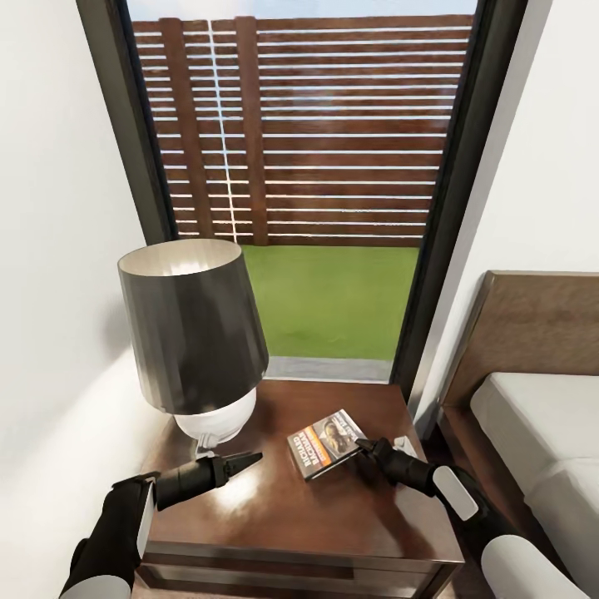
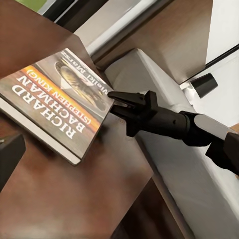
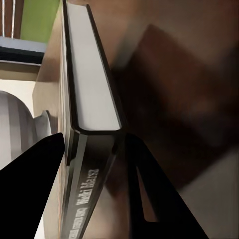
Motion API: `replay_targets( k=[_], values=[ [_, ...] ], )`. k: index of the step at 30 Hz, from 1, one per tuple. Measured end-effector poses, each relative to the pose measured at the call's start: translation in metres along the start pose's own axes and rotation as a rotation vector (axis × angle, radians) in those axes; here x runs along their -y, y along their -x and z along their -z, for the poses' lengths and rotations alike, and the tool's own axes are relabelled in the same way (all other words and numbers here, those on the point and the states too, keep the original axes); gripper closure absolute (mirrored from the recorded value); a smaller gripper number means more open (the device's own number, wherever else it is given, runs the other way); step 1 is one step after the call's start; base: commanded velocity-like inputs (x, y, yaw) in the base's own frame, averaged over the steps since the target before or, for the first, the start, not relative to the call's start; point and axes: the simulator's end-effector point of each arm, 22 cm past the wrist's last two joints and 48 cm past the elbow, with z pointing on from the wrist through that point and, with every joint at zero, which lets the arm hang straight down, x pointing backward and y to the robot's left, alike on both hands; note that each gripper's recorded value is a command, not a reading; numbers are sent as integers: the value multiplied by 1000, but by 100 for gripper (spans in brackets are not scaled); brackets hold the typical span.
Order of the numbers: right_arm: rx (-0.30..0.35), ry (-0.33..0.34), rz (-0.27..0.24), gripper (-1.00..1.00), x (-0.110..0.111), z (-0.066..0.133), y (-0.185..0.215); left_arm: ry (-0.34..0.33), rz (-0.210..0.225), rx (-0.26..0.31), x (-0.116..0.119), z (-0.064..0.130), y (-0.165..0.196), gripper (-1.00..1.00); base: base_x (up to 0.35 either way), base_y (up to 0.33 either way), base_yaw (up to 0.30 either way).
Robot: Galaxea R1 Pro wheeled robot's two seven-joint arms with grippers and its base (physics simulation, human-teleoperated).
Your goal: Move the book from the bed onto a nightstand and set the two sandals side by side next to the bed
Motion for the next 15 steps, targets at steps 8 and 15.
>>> replay_targets(
  k=[8, 15],
  values=[
    [2, -22, -9, 100, 4, 0, 0, 0, 0, 0, 0, 0, 0, -100, 0, 0, 0],
    [3, -27, -21, 100, 5, 0, 1, 0, 0, 0, 0, 0, 0, -100, 0, 0, 0]
  ],
)
